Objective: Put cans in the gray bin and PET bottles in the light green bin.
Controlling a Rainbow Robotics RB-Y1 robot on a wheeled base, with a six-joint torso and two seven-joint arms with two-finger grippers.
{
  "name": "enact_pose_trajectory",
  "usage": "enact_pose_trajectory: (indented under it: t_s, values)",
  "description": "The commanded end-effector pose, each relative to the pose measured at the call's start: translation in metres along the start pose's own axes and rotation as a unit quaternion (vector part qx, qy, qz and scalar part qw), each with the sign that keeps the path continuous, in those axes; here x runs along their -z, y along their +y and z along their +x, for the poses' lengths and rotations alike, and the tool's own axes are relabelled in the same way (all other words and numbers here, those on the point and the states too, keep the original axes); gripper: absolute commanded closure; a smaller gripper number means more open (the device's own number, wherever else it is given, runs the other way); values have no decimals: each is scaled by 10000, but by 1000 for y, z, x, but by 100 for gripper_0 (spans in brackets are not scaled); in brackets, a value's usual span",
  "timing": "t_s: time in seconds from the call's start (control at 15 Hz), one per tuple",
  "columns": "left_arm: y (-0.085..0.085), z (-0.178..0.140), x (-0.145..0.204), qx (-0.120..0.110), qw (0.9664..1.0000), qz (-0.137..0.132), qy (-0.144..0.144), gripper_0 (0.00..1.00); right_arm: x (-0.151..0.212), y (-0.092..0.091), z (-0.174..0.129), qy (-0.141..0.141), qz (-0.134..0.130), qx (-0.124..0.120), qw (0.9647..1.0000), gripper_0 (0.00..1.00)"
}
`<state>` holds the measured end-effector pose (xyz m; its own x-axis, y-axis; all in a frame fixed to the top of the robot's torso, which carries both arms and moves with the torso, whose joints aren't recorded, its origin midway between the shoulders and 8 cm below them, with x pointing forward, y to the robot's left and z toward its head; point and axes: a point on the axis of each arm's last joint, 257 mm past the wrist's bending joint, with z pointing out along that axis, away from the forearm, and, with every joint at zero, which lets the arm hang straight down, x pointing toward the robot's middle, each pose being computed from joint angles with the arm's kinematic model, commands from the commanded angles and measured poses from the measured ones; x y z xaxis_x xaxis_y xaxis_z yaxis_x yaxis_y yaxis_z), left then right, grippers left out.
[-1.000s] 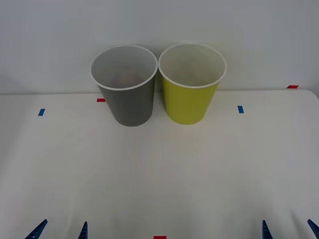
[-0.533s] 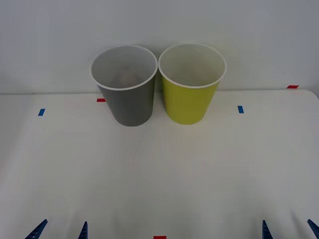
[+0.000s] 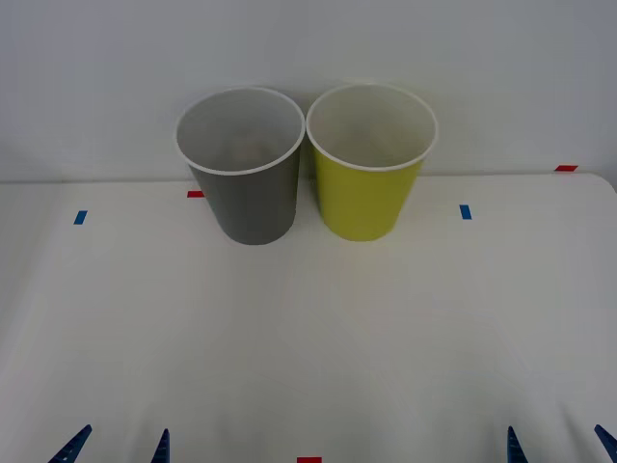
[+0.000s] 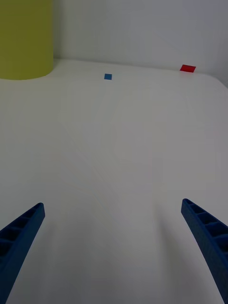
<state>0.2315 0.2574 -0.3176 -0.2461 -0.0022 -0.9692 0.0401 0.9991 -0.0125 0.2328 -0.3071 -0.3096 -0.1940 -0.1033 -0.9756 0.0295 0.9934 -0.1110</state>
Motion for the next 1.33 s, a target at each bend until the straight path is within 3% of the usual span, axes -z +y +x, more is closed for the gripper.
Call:
enact_pose_trajectory:
  t_s: [0.07,1.33]
  values:
    - [0,0,0,0,10000,0,0,0,0,0,0,0,0,0,10000,0]
    - [0,0,0,0,10000,0,0,0,0,0,0,0,0,0,10000,0]
